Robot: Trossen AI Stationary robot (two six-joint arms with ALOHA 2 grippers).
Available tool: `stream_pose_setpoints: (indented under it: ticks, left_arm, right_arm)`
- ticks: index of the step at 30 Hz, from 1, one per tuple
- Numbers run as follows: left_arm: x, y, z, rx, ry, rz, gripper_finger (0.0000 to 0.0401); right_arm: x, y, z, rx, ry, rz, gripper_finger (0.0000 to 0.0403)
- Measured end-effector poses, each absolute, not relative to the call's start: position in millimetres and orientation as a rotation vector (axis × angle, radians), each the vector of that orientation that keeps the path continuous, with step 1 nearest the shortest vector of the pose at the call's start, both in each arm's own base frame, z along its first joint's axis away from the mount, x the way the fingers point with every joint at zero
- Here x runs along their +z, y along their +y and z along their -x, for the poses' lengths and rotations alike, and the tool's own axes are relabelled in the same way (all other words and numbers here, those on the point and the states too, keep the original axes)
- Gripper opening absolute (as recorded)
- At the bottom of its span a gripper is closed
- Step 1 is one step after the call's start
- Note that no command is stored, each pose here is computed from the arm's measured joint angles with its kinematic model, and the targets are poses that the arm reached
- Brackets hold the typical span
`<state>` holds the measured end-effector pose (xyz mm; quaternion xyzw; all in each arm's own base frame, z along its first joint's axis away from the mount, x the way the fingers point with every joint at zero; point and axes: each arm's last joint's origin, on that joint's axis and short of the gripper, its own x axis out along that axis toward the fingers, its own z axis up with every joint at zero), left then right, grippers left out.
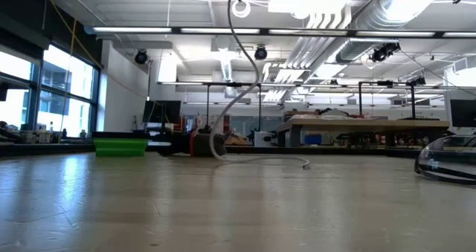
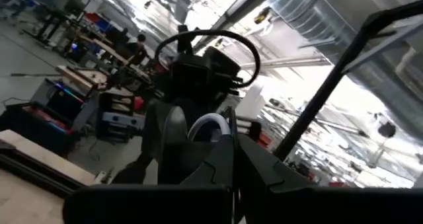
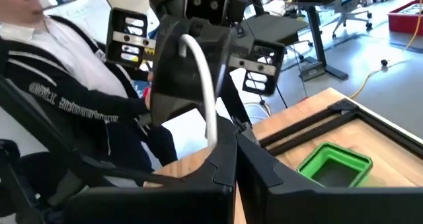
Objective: Coil cords
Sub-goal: Coil the white wire on the spool
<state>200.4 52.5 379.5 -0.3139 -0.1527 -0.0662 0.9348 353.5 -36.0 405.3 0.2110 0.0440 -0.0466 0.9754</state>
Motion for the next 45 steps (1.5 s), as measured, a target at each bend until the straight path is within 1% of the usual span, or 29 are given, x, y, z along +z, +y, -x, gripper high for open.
stream_pose_setpoints:
  ticks: [3,6,10,13,16,23,26,30,36,39,45]
  left_arm:
    - [376.7,54.9,-204.1,-0.118,-0.304,0.665,0.0000]
    - [376.2,57.1,-205.6,-0.061,-0.332,0.679,0.0000]
    - [383.5,59.8,-202.7,0.010,-0.458,0.695,0.0000]
    - [389.9,60.3,-199.3,0.027,-0.560,0.765,0.0000]
    - [391.0,58.1,-199.5,0.046,-0.599,0.830,0.0000]
    - [385.9,54.9,-210.8,0.178,-0.691,0.925,0.0000]
    - [382.4,52.2,-221.1,0.135,-0.714,0.984,0.0000]
    - [376.2,49.8,-235.1,0.087,-0.735,1.034,0.0000]
    - [376.8,47.8,-241.9,-0.008,-0.875,1.121,0.0000]
    - [377.2,43.7,-242.8,-0.068,-0.881,1.201,0.0000]
    - [378.0,28.2,-244.1,-0.144,-0.857,1.291,0.0000]
  right_arm:
    - [400.7,-37.0,-361.5,-0.094,0.071,-0.446,0.0000]
    - [395.7,-35.2,-365.7,-0.097,0.086,-0.473,0.0000]
    - [395.8,-30.9,-366.2,-0.110,0.082,-0.460,0.0000]
    - [396.0,-31.5,-366.1,-0.139,0.074,-0.459,0.0000]
    - [398.2,-33.6,-366.1,-0.181,0.039,-0.470,0.0000]
    - [404.6,-35.6,-365.9,-0.244,-0.048,-0.492,0.0000]
    - [405.6,-36.6,-366.5,-0.260,-0.069,-0.495,0.0000]
    - [404.9,-34.5,-370.5,-0.216,-0.087,-0.521,0.0000]
    - [401.3,-28.6,-373.7,-0.218,-0.075,-0.518,0.0000]
    - [401.5,-29.5,-373.7,-0.236,-0.083,-0.520,0.0000]
    - [402.2,-29.6,-373.7,-0.235,-0.090,-0.517,0.0000]
